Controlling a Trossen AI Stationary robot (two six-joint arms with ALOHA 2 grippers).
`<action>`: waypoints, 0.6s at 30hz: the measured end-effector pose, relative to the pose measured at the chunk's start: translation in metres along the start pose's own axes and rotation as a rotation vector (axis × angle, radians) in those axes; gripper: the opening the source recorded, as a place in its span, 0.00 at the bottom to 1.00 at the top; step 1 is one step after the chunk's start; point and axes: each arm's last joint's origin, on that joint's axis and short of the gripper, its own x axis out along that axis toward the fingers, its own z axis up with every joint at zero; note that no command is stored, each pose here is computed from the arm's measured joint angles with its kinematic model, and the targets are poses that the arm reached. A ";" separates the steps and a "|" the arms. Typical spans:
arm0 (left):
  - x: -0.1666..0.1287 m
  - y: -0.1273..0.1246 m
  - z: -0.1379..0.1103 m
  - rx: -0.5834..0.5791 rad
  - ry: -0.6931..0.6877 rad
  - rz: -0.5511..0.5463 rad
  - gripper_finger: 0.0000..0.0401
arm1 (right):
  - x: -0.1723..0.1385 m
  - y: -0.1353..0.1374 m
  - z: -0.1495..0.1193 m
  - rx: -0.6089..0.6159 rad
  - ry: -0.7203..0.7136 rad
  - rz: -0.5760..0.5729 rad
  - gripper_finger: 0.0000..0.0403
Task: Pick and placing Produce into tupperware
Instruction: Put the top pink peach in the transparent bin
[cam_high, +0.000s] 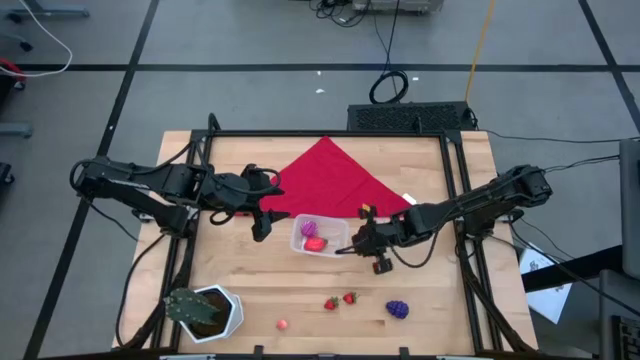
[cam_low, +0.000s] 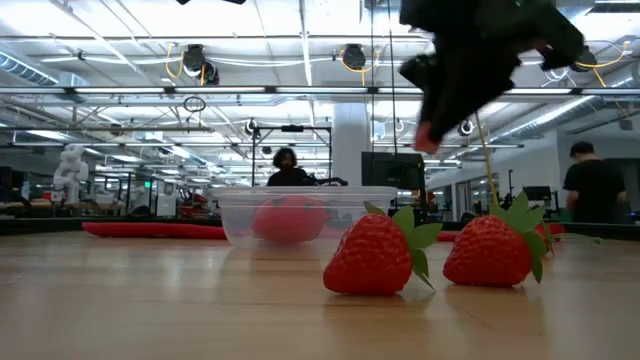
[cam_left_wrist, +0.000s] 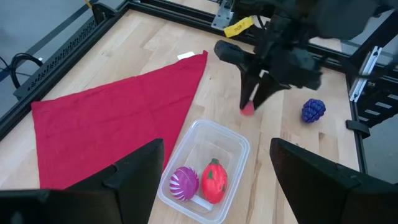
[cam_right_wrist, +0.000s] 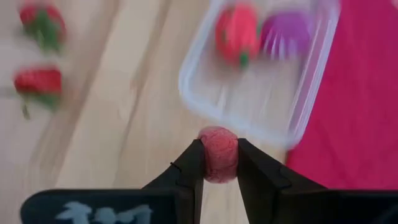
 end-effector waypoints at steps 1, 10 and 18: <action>0.000 0.000 0.000 0.000 0.000 0.000 0.74 | 0.000 0.000 0.003 -0.011 -0.030 -0.002 0.17; 0.000 0.000 0.000 0.000 0.000 0.000 0.74 | 0.006 -0.017 0.012 -0.020 -0.125 -0.047 0.18; 0.000 0.000 0.000 0.019 0.000 0.001 0.74 | 0.016 -0.031 0.014 0.015 -0.099 -0.066 0.18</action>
